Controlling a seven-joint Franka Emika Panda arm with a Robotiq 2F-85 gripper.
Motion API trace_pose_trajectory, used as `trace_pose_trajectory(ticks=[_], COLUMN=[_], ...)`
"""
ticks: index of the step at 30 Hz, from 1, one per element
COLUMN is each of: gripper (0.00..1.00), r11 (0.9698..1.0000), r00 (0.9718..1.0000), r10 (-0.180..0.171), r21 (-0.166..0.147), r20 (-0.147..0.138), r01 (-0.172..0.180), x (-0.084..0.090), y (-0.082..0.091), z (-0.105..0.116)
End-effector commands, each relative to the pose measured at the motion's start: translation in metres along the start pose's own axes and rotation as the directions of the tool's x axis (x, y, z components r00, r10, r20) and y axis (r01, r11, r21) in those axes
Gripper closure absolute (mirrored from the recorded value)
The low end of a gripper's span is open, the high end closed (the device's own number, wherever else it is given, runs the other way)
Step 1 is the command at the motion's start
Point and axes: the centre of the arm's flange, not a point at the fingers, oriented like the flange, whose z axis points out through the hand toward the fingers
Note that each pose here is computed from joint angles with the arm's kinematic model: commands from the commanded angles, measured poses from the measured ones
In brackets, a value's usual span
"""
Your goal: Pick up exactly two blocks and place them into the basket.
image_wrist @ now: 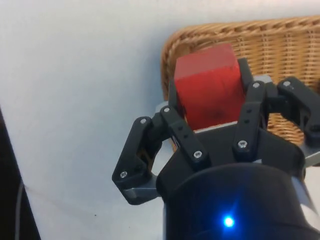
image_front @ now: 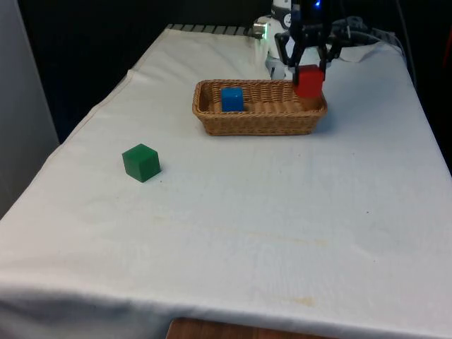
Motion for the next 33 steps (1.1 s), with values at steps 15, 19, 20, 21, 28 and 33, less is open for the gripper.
trace_pose_trajectory(ticks=[15, 19, 20, 21, 28, 33], gripper=[1.0, 1.0, 1.0, 1.0, 1.0, 1.0], r11=[0.9999, 0.9999, 0.9998, 0.9999, 0.9997, 0.9995], r00=[0.9999, 0.9999, 0.9999, 0.9999, 0.9999, 0.9998], r10=[-0.009, -0.01, -0.013, -0.012, -0.006, 0.004], r21=[-0.008, -0.011, -0.012, -0.012, -0.023, -0.033], r20=[0.009, 0.012, 0.011, 0.009, -0.009, -0.017], r01=[0.009, 0.011, 0.013, 0.012, 0.005, -0.005], x=[-0.045, -0.057, -0.059, -0.062, -0.081, -0.091], y=[0.037, 0.042, 0.042, 0.042, 0.039, 0.037], z=[0.019, 0.025, 0.027, 0.028, 0.038, 0.043])
